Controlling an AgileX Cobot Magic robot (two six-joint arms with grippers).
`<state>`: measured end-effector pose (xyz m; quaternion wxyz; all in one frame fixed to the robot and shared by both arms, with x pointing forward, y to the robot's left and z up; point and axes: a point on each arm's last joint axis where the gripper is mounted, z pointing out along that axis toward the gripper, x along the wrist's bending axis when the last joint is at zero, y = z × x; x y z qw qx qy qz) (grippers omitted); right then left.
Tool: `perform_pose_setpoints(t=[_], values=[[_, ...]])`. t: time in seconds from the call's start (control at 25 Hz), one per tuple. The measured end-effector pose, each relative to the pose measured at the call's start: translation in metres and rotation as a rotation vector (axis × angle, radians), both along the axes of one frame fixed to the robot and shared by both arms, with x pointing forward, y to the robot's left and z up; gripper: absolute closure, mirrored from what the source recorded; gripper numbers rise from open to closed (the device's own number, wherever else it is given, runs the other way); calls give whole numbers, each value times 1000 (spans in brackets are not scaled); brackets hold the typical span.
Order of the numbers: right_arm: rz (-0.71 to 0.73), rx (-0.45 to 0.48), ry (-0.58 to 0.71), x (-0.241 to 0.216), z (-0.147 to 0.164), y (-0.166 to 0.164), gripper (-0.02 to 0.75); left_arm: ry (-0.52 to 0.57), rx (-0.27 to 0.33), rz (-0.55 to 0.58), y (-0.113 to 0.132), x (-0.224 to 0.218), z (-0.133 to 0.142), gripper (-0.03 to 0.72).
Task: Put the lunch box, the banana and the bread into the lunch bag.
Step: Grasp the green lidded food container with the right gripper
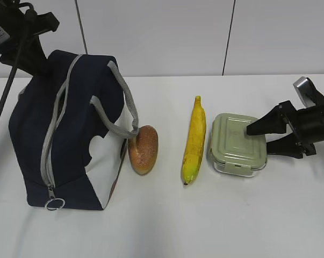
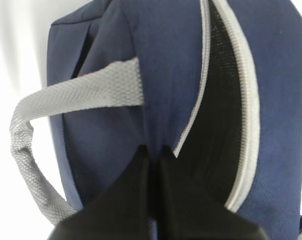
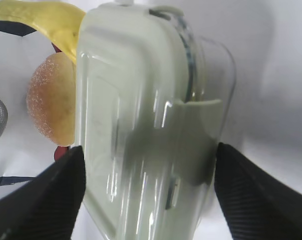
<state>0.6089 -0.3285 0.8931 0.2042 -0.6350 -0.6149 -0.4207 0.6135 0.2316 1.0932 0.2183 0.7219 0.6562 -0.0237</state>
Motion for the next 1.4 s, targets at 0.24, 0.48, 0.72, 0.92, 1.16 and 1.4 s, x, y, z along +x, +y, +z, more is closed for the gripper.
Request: perform_pose_setpoints(t=[0.24,0.48,0.72,0.92,1.16,1.4], values=[[-14,-18,-5,1,-1,-1,148,0,0,0,0,0,0,685],[-19,-22,-7,2,-1,-2,152,0,0,0,0,0,0,685],[-19,-23,-6,2,-2,-2,153,0,0,0,0,0,0,685],[-20,-22,-6,2,-2,-2,153,0,0,0,0,0,0,685],[21,-32,-6,2,-3,11,153,0,-1,0,0,0,0,686],[52,-70,-9,3,-5,21,155,0,-1,0,0,0,0,686]])
